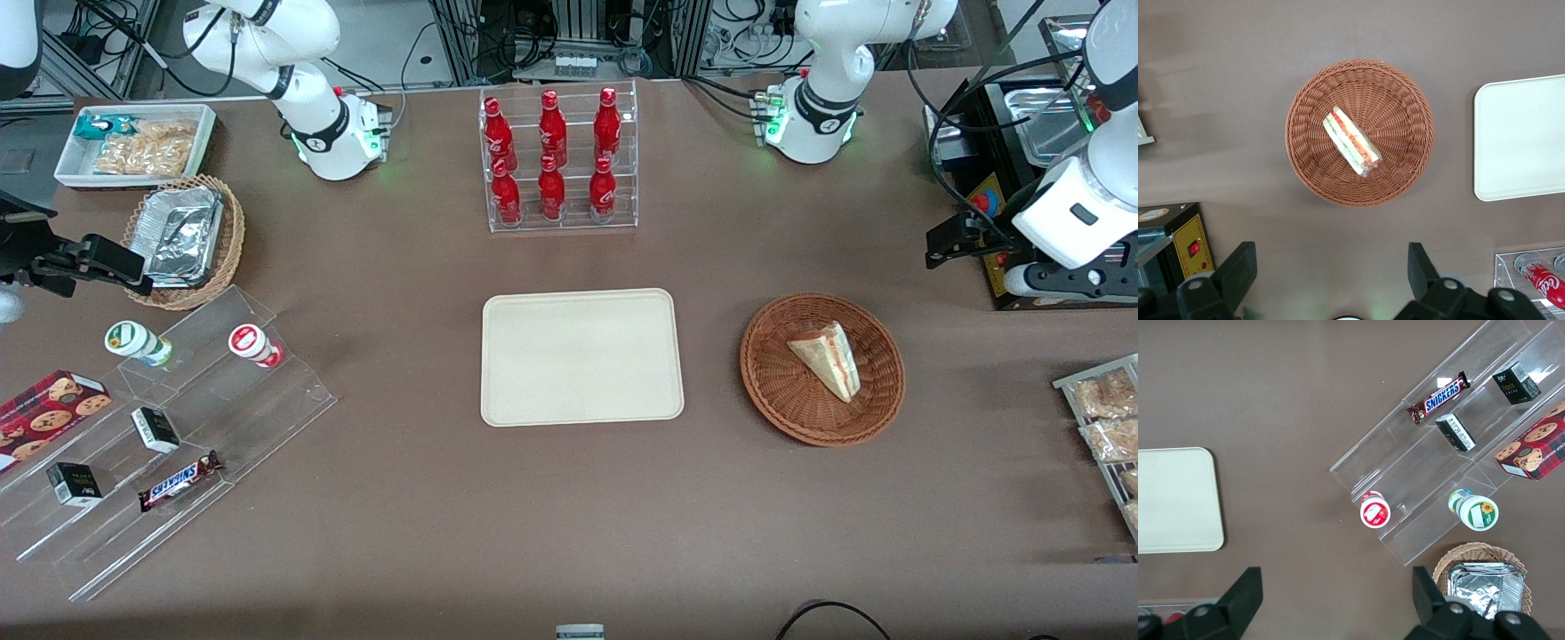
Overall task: Place sandwich from basket to tray
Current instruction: 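Move the left gripper over the wicker basket toward the sandwich, then lower the left gripper and close it on the wrapped sandwich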
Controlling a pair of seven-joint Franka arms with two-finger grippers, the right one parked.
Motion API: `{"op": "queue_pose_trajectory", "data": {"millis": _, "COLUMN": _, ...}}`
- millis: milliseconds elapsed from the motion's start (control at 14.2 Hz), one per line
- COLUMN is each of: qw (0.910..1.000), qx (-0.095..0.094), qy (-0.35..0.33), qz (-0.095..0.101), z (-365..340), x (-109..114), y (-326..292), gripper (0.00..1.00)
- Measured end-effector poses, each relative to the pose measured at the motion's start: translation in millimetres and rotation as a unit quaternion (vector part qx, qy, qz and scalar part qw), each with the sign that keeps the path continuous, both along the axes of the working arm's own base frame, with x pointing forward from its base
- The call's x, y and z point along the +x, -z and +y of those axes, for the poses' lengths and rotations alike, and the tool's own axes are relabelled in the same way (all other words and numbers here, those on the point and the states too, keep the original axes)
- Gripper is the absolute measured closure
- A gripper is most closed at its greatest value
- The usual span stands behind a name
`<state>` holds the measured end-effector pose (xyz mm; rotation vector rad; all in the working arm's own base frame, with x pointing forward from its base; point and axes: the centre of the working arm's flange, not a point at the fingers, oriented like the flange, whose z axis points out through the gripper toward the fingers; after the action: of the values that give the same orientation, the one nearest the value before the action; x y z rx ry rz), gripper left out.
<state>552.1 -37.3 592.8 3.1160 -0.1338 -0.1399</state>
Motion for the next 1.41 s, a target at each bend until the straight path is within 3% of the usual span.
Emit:
{"op": "queue_pose_trajectory", "data": {"millis": 141, "qw": 1.0000, "qx": 0.000, "qy": 0.000, "qz": 0.005, "z": 0.2, "x": 1.2, "y": 5.3, "gripper": 0.00}}
{"op": "queue_pose_trajectory", "data": {"millis": 353, "qw": 0.9996, "qx": 0.002, "qy": 0.000, "qz": 0.028, "z": 0.1, "x": 1.3, "y": 32.1, "gripper": 0.00}}
{"op": "queue_pose_trajectory", "data": {"millis": 706, "qw": 0.9991, "qx": 0.006, "qy": 0.007, "qz": 0.043, "z": -7.4, "x": 4.0, "y": 121.8, "gripper": 0.00}}
{"op": "queue_pose_trajectory", "data": {"millis": 847, "qw": 0.9995, "qx": 0.006, "qy": 0.008, "qz": 0.029, "z": -9.1, "x": 0.0, "y": 166.9, "gripper": 0.00}}
{"op": "queue_pose_trajectory", "data": {"millis": 1129, "qw": 0.9987, "qx": 0.006, "qy": -0.044, "qz": -0.023, "z": -8.1, "x": -15.5, "y": 239.5, "gripper": 0.00}}
{"op": "queue_pose_trajectory", "data": {"millis": 1271, "qw": 0.9933, "qx": 0.007, "qy": -0.108, "qz": -0.039, "z": -13.6, "x": -25.3, "y": 262.5, "gripper": 0.00}}
{"op": "queue_pose_trajectory", "data": {"millis": 1412, "qw": 0.9808, "qx": 0.008, "qy": -0.190, "qz": -0.043, "z": -25.4, "x": -28.7, "y": 275.3, "gripper": 0.00}}
